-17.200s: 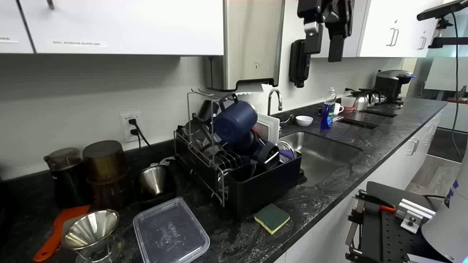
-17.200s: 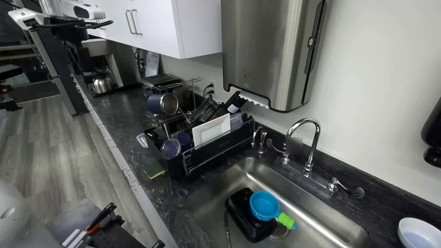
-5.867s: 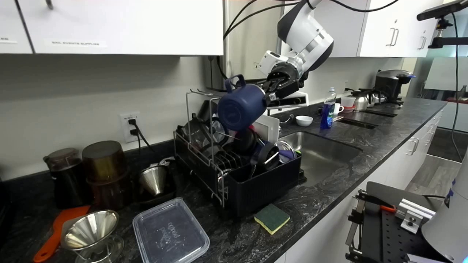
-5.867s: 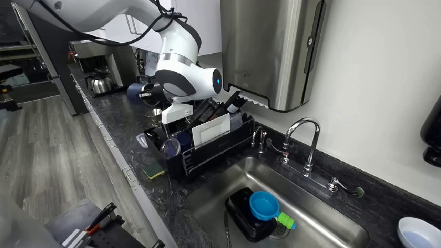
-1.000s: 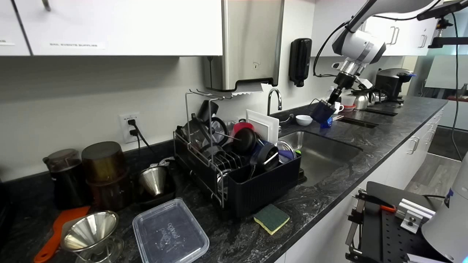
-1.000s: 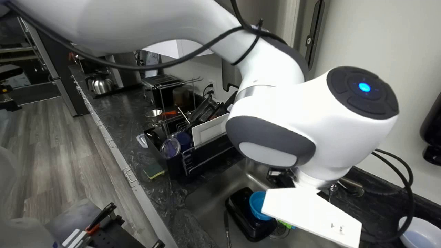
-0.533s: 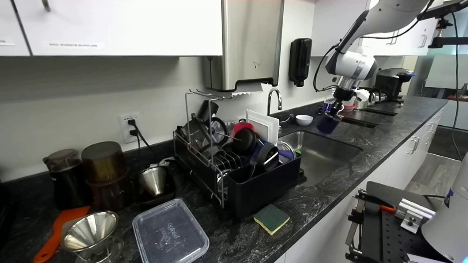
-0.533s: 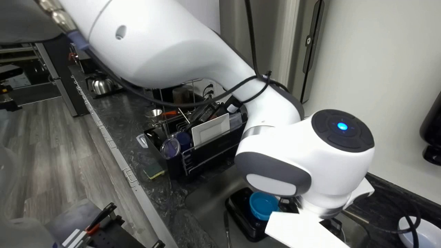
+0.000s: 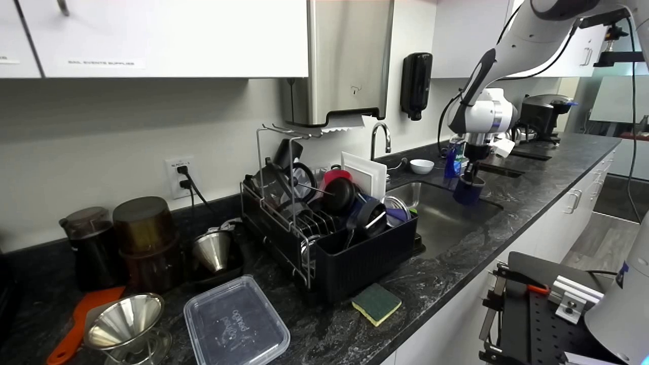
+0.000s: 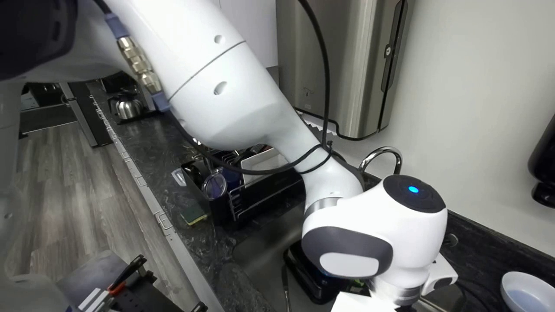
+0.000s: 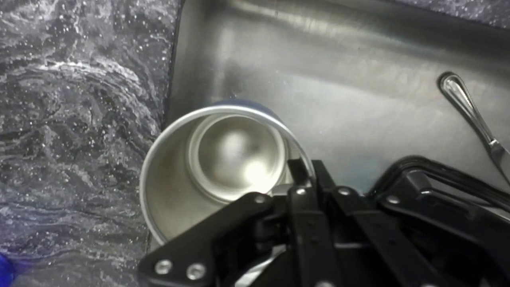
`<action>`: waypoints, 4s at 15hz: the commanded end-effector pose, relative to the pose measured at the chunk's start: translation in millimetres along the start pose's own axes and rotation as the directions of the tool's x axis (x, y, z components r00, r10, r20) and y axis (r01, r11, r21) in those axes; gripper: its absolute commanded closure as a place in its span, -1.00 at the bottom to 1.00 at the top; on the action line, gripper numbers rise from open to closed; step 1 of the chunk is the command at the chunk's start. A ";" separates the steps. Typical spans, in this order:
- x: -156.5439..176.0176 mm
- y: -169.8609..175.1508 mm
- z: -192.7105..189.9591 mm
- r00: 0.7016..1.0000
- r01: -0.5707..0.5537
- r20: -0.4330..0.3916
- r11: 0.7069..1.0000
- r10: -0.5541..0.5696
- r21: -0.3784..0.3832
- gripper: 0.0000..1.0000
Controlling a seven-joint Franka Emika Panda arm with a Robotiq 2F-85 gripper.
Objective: Remove the thermos from the dishrack and place it in the sink
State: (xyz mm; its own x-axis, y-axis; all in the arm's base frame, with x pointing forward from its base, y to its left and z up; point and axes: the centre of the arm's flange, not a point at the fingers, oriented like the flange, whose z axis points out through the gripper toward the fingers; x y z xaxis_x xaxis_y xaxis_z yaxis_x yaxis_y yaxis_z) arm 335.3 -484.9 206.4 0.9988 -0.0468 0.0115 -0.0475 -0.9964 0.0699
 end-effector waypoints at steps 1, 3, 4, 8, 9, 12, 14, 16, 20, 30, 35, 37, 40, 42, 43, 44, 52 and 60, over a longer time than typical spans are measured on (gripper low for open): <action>4.8 -0.2 15.3 0.998 0.020 0.059 0.999 -0.018 -0.033 0.97; 5.8 -4.6 25.2 0.995 0.038 0.093 0.998 -0.034 -0.040 0.97; 6.0 -7.3 29.6 0.993 0.044 0.111 0.998 -0.039 -0.038 0.97; 11.7 -15.7 48.2 0.989 0.078 0.129 0.996 -0.073 -0.035 0.97; 14.0 -18.2 51.7 0.989 0.087 0.125 0.996 -0.083 -0.031 0.97; 24.8 -28.9 63.8 0.985 0.156 0.077 0.987 -0.153 -0.034 0.97; 32.9 -33.4 73.8 0.981 0.192 0.049 0.980 -0.189 -0.051 0.97; 37.8 -35.6 85.0 0.977 0.212 0.037 0.976 -0.210 -0.060 0.97; 34.5 -33.6 105.2 0.970 0.243 0.048 0.967 -0.240 -0.072 0.97; 26.1 -35.2 123.9 0.952 0.303 0.058 0.952 -0.300 -0.052 0.97; 22.3 -39.5 132.1 0.942 0.332 0.073 0.942 -0.329 -0.043 0.97; 22.2 -39.5 132.8 0.940 0.337 0.074 0.941 -0.333 -0.044 0.97; 21.6 -39.6 132.4 0.941 0.334 0.075 0.942 -0.331 -0.040 0.37; 20.7 -41.6 129.1 0.941 0.331 0.083 0.943 -0.328 -0.029 0.23; 20.4 -42.7 127.3 0.941 0.331 0.081 0.943 -0.328 -0.023 0.09; 19.8 -44.6 123.5 0.942 0.329 0.085 0.944 -0.326 -0.018 -0.06; 25.7 -54.5 57.3 0.952 0.296 0.074 0.955 -0.297 0.019 -1.00; 6.4 -71.6 -69.0 0.972 0.231 0.018 0.968 -0.234 0.103 -1.00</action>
State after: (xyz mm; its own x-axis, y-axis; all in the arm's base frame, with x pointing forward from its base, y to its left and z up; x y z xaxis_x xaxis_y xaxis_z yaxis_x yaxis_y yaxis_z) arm 360.7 -429.0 231.3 0.9803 0.1869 -0.0647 0.1885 -0.9819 0.0200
